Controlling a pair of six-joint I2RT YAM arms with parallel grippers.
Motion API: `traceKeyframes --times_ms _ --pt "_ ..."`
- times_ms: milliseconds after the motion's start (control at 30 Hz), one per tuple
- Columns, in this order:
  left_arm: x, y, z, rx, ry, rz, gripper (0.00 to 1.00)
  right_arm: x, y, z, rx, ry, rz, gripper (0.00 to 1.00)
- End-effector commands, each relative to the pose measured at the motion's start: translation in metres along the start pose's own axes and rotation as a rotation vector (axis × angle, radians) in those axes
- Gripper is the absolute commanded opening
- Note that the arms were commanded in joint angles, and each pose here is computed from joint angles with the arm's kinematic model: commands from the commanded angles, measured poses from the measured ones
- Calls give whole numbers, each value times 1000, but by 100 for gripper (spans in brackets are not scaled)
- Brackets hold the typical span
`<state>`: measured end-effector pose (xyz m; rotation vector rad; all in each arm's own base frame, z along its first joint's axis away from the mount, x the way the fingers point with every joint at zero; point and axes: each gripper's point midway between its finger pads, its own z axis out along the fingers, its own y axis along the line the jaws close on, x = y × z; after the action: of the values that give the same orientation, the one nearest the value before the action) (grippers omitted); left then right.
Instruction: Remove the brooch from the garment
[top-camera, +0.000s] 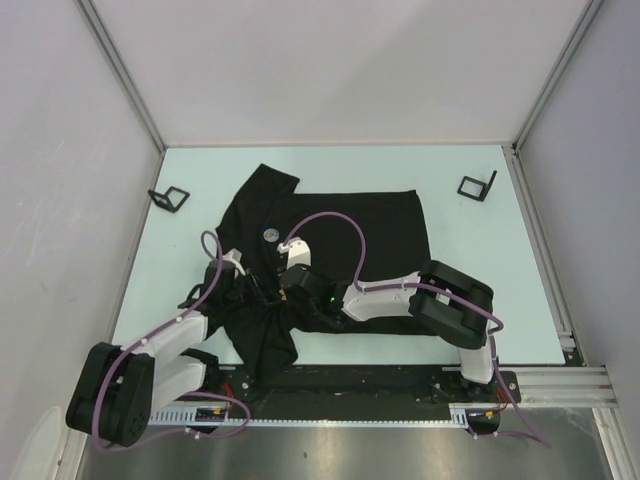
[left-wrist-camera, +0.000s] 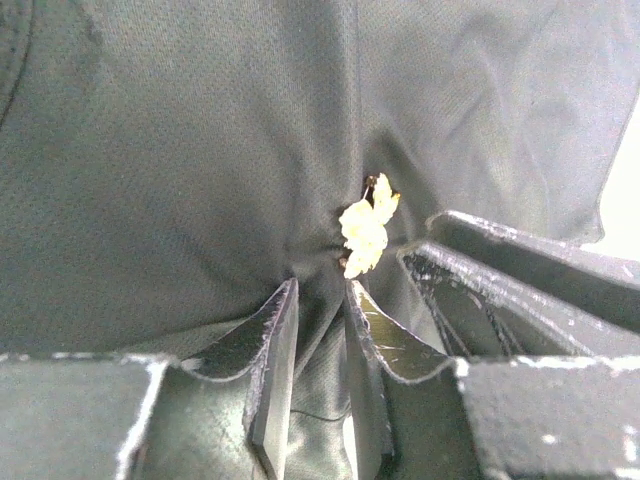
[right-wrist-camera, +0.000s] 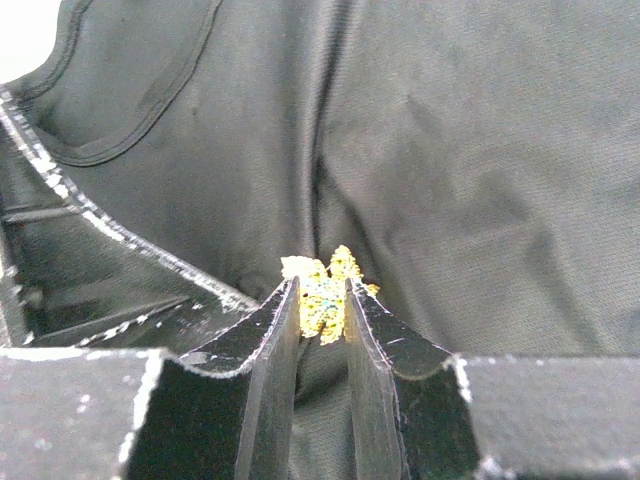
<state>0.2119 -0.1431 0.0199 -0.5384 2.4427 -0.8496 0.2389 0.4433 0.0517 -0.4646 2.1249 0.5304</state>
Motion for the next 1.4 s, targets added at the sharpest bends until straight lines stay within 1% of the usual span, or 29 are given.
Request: traceKeyframes --times_ms 0,33,133,300,467,600,867,1000,1200,1233,1267,1367 --pt "-21 -15 2 65 -64 -4 32 -23 13 -5 -57 -60 58 30" --pt "-21 -16 1 79 -71 -3 37 -24 11 -4 -55 -60 60 31" --pt "-24 -18 2 92 -83 -2 40 -21 7 -1 -44 -50 71 31" --pt "-28 -23 6 115 -81 -12 40 -24 -7 -6 -14 -59 97 31" --pt "-23 -24 15 128 -34 -36 40 -25 -21 -14 17 -75 103 31" --pt "-23 -31 18 163 -25 -29 38 -27 -35 -18 38 -89 115 30" --pt "-21 -29 21 170 -16 -30 31 -26 -44 -19 39 -98 120 30" --pt "-23 -28 24 164 -19 -12 25 -23 -44 -17 37 -92 111 30" --pt "-30 -27 28 138 -31 13 13 -24 -47 -18 37 -97 107 30" --pt "-31 -28 28 137 -35 13 9 -24 -47 -18 34 -99 108 30" --pt "-32 -29 27 138 -39 18 1 -23 -47 -19 32 -99 109 30" --pt "-37 -31 23 123 -67 31 0 -23 -46 -19 24 -101 108 30"
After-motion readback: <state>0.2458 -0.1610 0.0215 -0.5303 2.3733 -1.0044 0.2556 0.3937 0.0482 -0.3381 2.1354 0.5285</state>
